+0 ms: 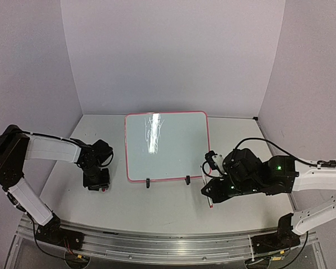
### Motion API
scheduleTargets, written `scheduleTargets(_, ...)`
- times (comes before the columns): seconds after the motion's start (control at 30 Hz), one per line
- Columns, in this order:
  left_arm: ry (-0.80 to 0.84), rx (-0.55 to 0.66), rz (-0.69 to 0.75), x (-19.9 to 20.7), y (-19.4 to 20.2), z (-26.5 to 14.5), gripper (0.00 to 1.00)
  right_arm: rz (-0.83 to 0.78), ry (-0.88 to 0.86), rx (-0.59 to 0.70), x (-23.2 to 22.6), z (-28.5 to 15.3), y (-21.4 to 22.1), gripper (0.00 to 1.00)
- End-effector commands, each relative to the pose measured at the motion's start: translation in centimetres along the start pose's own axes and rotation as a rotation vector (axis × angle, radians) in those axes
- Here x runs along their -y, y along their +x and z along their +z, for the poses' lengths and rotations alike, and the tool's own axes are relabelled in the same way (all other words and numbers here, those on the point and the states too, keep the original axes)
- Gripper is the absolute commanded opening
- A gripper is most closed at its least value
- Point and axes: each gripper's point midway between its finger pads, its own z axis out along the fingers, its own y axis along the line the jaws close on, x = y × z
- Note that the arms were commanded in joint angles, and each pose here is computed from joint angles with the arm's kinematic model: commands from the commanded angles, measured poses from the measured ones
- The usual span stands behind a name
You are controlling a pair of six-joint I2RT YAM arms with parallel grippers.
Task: Write a sentence on the whiteboard
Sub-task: Put down the pen cap at the corner of the board, then pass from the right arm to the left
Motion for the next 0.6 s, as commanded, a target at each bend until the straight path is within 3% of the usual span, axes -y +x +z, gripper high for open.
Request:
scheduleTargets(0.0, 0.038, 0.155, -0.011, 1.0, -3.6, -5.7, 0.55, -0.032, -0.028, 0.027, -0.6, -1.0, -0.8, 0.0)
scheduleTargets(0.17, 0.215, 0.346, -0.01, 2.9, -6.5, -15.1, 0.97, -0.081, -0.044, 0.024, -1.3, -1.2, -1.3, 0.0)
scheduleTargets(0.27, 0.559, 0.417, 0.132, 7.7, -6.2, -21.2, 1.0, -0.127, -0.063, 0.012, -1.9, -1.2, -1.5, 0.0)
scheduleTargets(0.4, 1.089, 0.341, 0.426, 14.6, -1.5, -27.8, 0.99, -0.149, -0.191, -0.058, -4.0, -1.3, -1.9, 0.0)
scheduleTargets(0.47, 1.202, 0.273, 0.515, 16.7, 0.6, -28.6, 1.0, -0.161, -0.29, -0.109, -5.5, -1.5, -2.0, 0.0)
scheduleTargets(0.57, 1.246, 0.201, 0.633, 19.8, 3.7, -28.8, 1.0, -0.139, -0.362, -0.155, -6.2, -1.4, -2.7, 0.0)
